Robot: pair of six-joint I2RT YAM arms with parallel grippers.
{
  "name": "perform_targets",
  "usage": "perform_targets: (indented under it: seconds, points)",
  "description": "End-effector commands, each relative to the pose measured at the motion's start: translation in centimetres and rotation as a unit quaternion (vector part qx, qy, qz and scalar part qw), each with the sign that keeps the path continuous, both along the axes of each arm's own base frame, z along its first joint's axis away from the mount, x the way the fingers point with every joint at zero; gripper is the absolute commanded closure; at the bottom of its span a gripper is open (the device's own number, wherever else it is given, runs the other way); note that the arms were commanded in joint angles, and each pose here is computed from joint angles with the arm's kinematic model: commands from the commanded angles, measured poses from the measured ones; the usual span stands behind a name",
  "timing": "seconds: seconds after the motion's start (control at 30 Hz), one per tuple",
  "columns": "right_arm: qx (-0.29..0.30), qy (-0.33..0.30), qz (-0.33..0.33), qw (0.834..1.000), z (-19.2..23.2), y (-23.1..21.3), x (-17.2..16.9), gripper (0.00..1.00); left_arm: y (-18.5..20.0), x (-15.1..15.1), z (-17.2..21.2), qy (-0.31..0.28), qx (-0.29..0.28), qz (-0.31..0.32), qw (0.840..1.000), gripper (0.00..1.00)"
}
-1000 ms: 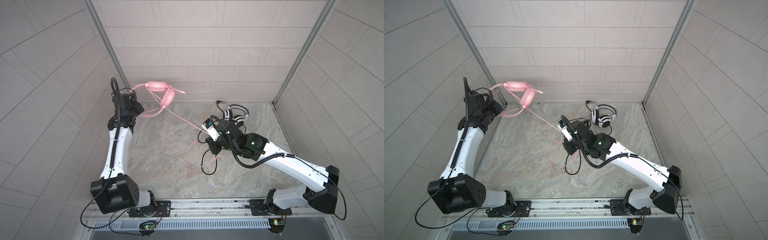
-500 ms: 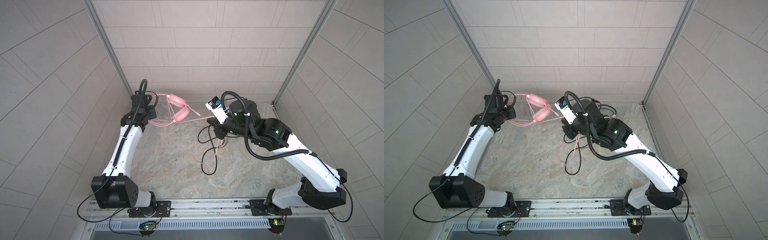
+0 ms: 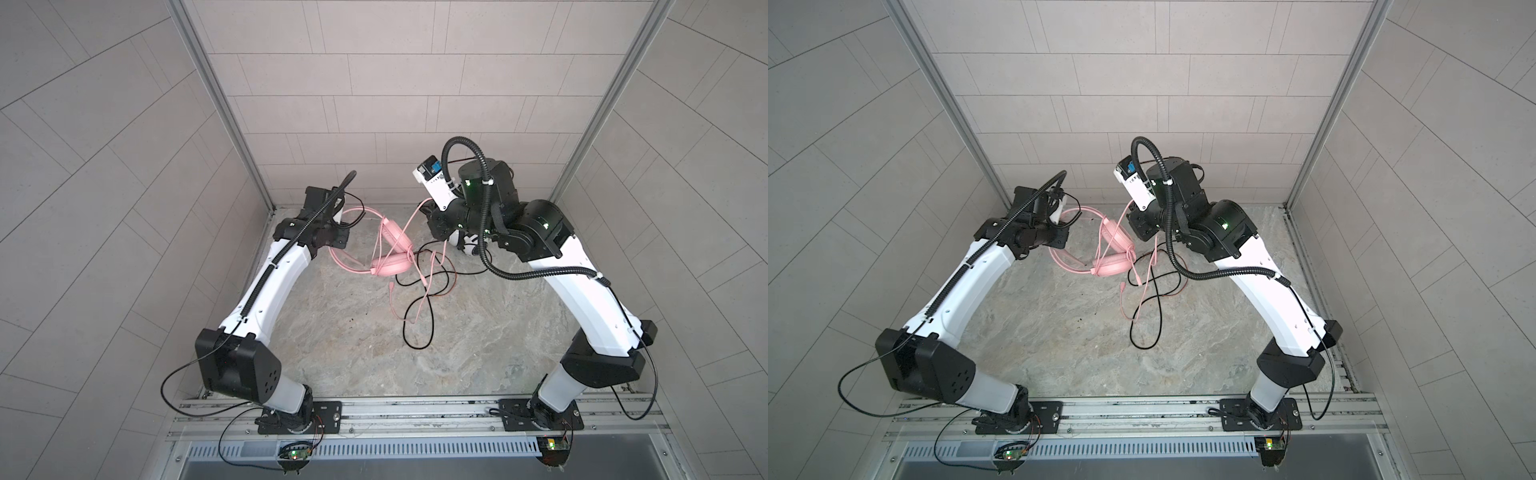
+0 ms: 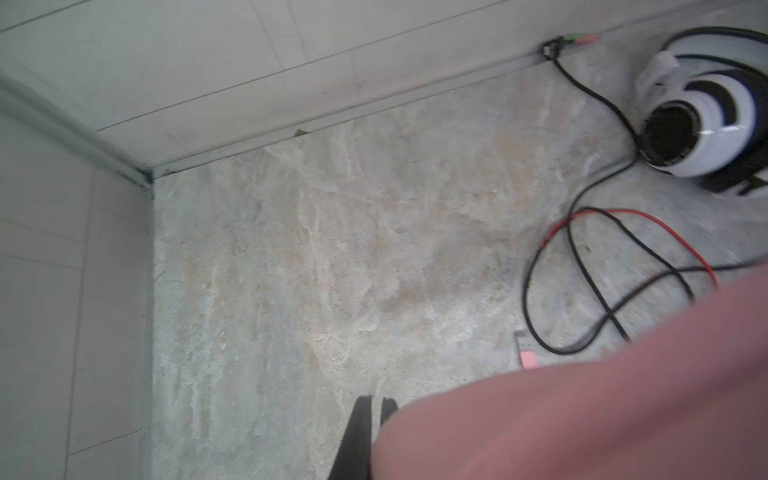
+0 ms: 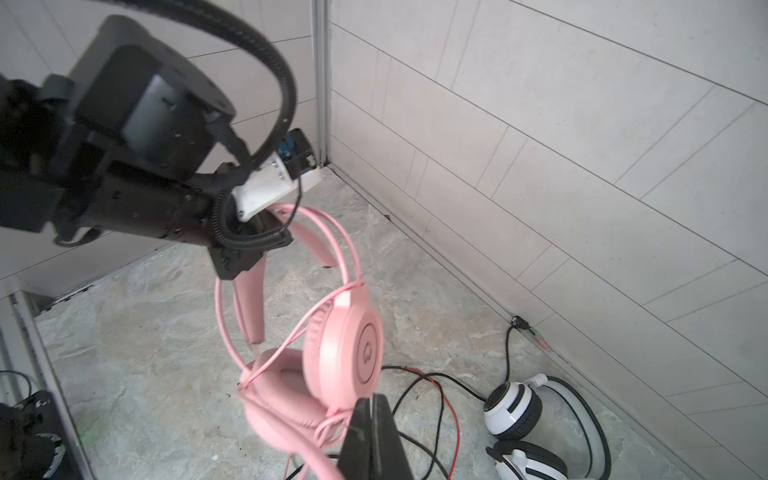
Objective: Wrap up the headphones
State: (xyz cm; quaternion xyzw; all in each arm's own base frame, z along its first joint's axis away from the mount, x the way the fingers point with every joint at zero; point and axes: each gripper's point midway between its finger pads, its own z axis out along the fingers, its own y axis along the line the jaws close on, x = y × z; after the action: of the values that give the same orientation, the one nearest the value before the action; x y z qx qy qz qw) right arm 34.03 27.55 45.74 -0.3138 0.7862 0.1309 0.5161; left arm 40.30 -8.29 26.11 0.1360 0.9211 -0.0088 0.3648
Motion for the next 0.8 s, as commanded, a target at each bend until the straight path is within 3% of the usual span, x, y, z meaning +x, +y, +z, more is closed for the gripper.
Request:
perform_targets:
  seconds: [0.0, 0.17, 0.33, 0.67, 0.77]
  points:
    - [0.048, -0.025, -0.020, 0.998, 2.5, -1.5, 2.7, 1.00, -3.3, -2.8, 1.5, 0.010, -0.041, -0.109, 0.993, 1.00]
    - [0.078, -0.001, -0.040, 0.996, 1.4, -2.6, 7.2, 1.00, -6.4, -5.5, 1.3, 0.048, -0.064, -0.191, 0.978, 1.00]
    - [0.092, 0.050, -0.031, 0.994, -1.7, -1.9, 10.1, 1.00, -9.4, -7.7, 2.0, 0.086, -0.145, -0.252, 0.953, 1.00]
    - [0.067, 0.167, -0.019, 0.983, -12.2, 0.9, 13.9, 1.00, -11.8, -8.7, 3.7, 0.101, -0.217, -0.297, 0.924, 1.00]
    - [0.072, 0.191, -0.020, 0.979, -14.9, 1.5, 14.4, 1.00, -12.0, -8.5, 4.5, 0.090, -0.228, -0.295, 0.924, 1.00]
